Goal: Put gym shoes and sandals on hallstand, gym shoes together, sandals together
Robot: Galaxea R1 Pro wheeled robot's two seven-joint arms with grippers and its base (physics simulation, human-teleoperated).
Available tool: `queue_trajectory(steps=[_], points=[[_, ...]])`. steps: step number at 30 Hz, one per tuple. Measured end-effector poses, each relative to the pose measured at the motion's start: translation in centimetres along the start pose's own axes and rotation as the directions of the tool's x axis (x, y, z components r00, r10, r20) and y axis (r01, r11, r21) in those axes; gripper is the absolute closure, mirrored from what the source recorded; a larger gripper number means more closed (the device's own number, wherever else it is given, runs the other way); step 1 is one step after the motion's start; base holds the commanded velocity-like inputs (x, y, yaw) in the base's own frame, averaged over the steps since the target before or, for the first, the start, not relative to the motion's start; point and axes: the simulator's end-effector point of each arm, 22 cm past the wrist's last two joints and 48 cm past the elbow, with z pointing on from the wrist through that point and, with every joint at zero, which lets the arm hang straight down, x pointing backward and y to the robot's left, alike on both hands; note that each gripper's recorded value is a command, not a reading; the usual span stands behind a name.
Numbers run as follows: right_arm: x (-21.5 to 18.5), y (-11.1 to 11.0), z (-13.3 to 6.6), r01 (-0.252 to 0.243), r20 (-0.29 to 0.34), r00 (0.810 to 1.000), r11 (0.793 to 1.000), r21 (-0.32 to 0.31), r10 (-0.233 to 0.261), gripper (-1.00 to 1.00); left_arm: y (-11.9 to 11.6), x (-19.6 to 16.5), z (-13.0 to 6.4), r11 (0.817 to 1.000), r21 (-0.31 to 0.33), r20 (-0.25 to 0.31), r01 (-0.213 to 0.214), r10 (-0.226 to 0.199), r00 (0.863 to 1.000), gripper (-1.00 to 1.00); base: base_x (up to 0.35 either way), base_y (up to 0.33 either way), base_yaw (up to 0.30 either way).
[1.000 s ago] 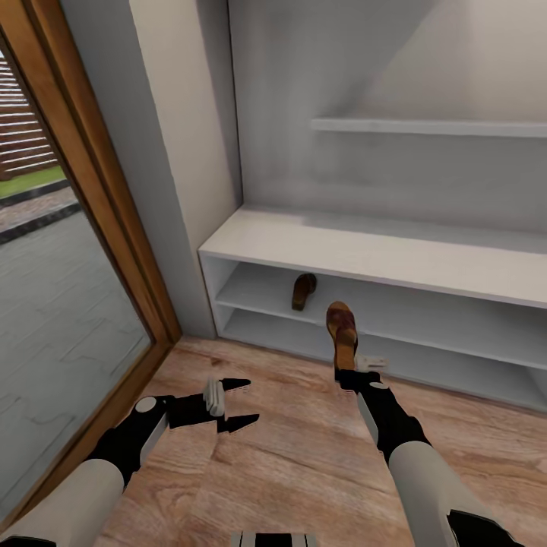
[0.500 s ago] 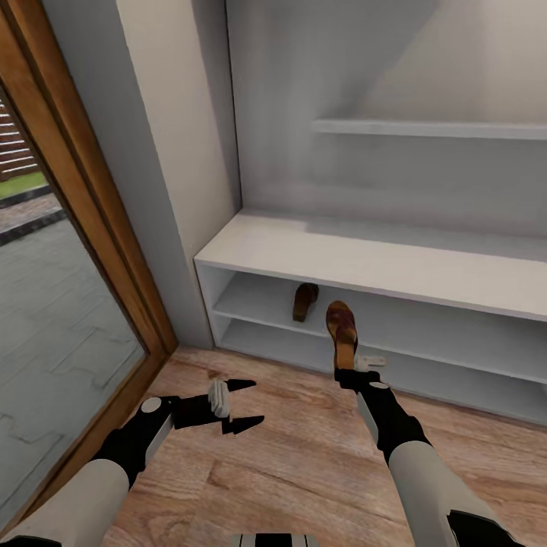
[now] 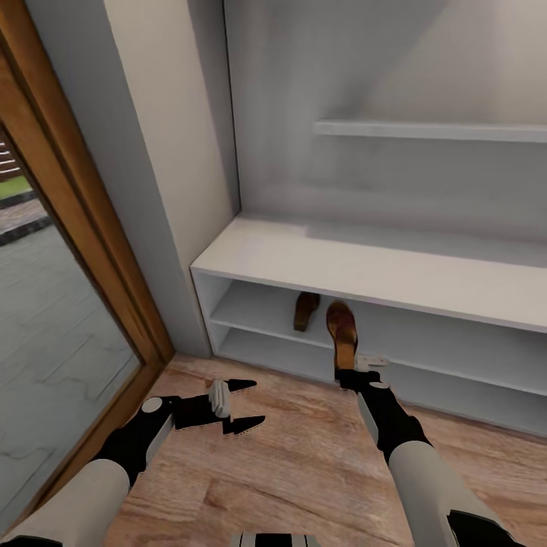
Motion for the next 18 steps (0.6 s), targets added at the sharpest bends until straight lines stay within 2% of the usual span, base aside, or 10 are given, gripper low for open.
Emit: queue_trajectory(steps=[5, 11, 15, 18], points=[[0.0, 0.0, 0.0, -0.002, 0.0, 1.0, 1.0, 0.001, 0.002, 1.0, -0.4, -0.2, 0.7, 1.0, 0.009, 0.01, 0.002, -0.002, 1.0, -1.0, 0.276, 0.0, 0.0], [0.1, 0.0, 0.0, 0.0, -0.001, 1.0, 1.0, 0.0, 0.0, 1.0, -0.7, -0.2, 1.0, 1.0, 0.018, 0.013, 0.008, -0.009, 1.0, -1.0, 0.047, 0.0, 0.0], [0.0, 0.0, 0.0, 0.0, -0.001, 1.0, 1.0, 0.0, 0.0, 1.0, -5.7, 0.3, 4.6, 0.982, 0.173, 0.037, 0.074, -0.082, 0.996, -1.0, 0.029, 0.0, 0.0], [0.0, 0.0, 0.0, 0.0, 0.0, 1.0, 1.0, 0.0, 0.0, 1.0, -6.9, 0.2, 5.6, 0.974, 0.208, 0.046, 0.087, -0.099, 0.994, -1.0, 0.21, 0.0, 0.0]])
